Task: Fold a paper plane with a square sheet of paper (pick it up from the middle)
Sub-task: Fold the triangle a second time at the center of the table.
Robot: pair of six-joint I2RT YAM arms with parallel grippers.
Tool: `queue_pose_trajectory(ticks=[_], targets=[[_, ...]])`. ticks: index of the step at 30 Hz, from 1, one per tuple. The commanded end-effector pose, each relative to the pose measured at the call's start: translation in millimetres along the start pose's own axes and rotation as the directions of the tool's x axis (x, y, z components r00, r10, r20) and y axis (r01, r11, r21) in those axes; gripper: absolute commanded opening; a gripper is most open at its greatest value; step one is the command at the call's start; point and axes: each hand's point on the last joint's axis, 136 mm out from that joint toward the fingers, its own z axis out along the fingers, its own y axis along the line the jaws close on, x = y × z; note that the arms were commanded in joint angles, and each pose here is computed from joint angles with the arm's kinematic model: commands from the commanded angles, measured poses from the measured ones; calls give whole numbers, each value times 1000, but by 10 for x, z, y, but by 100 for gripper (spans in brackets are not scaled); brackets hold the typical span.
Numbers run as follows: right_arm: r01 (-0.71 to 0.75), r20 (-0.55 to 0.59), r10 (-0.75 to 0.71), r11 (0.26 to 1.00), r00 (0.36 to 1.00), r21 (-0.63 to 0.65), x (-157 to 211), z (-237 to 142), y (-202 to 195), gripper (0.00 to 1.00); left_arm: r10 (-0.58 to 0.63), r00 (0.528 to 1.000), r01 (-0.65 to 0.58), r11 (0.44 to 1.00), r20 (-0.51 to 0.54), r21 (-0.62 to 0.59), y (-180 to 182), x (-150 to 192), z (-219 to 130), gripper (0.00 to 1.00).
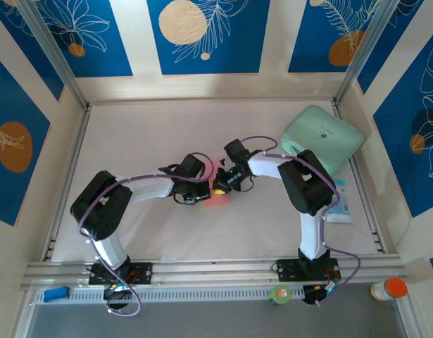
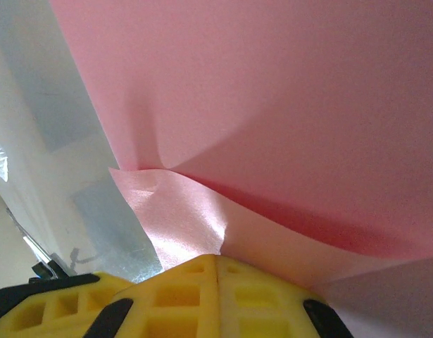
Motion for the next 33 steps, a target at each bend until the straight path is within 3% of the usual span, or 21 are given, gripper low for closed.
queue_pose_trajectory(ticks=[1, 7, 12, 24, 33], targets=[[-77, 9, 76, 988, 997, 136, 6, 117, -463, 0, -15, 999, 16, 999, 31, -32, 34, -60, 37, 2], [4, 37, -5, 1000, 999, 13, -105, -60, -102, 0, -44, 999, 44, 995, -4, -86, 202, 57, 101, 0], [69, 74, -67, 998, 995, -17, -145, -214, 111, 0, -47, 999, 45, 994, -17, -104, 242, 79, 108, 0], [86, 16, -87, 996, 996, 28, 72, 51, 11, 0, -62, 997, 57, 990, -36, -128, 306, 135, 117, 0], [78, 70, -82, 995, 994, 56, -182, 16, -198, 0, -93, 994, 75, 971, -66, -226, 554, 291, 61, 0]])
